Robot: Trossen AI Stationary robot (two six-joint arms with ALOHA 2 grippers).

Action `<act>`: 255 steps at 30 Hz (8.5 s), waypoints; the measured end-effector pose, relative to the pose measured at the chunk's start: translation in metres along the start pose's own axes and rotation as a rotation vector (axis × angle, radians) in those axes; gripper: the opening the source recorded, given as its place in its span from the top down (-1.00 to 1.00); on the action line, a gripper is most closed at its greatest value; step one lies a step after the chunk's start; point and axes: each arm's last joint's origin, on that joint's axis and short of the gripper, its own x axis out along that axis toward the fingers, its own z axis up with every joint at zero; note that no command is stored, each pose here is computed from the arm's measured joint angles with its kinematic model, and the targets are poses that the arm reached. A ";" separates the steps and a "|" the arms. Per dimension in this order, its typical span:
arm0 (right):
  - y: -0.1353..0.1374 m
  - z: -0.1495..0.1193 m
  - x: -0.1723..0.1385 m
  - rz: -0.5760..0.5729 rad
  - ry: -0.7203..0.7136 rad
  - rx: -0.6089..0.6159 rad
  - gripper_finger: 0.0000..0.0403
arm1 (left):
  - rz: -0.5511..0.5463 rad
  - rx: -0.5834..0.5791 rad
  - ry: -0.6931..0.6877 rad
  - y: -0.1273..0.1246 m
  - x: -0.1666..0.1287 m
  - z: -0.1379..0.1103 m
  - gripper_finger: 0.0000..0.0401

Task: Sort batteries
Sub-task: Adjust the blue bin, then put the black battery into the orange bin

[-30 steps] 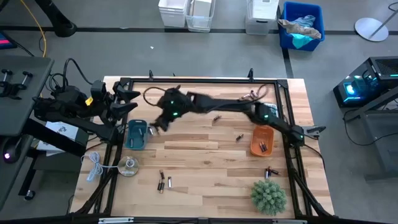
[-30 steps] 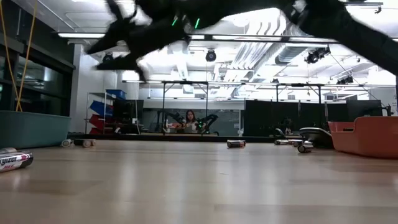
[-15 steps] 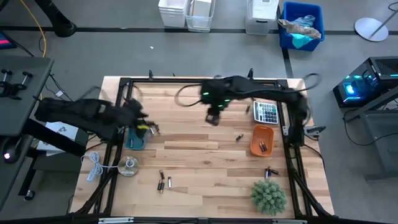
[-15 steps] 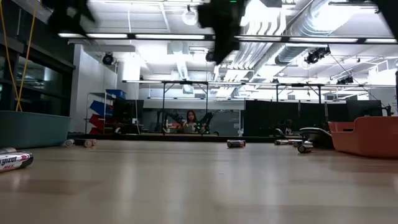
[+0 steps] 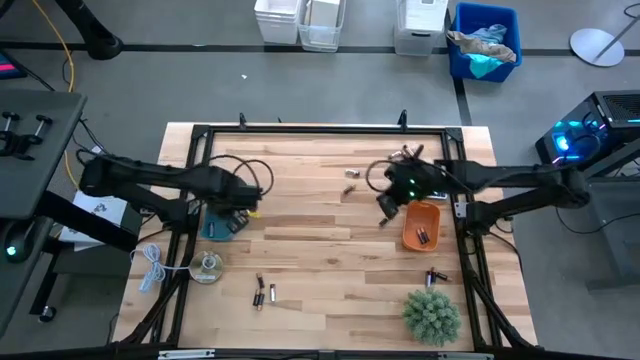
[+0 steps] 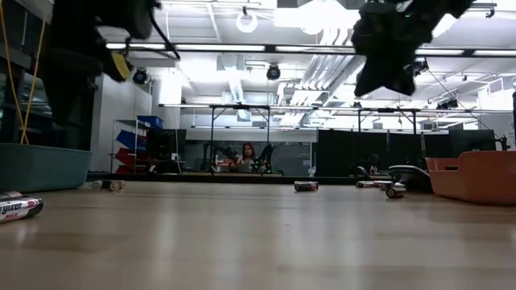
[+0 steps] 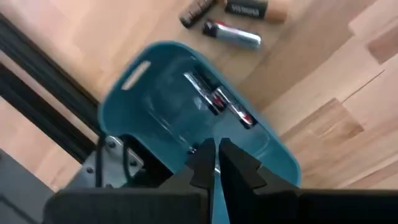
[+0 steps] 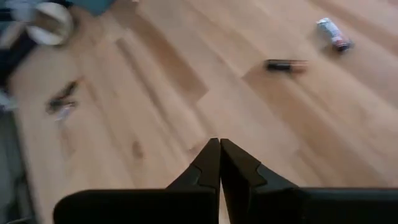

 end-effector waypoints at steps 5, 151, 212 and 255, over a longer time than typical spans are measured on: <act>0.000 -0.010 -0.008 0.049 -0.019 -0.037 0.99 | -0.020 0.022 0.088 -0.012 0.019 0.020 1.00; 0.010 0.010 -0.020 0.042 -0.268 -0.085 1.00 | 0.051 -0.100 -0.144 -0.031 0.010 0.051 0.99; 0.010 0.010 -0.020 0.057 -0.267 -0.021 1.00 | -0.074 0.316 0.025 0.022 0.079 0.144 1.00; 0.015 0.017 -0.070 0.241 -0.518 0.021 1.00 | -0.482 0.315 -0.515 -0.058 0.011 0.204 0.85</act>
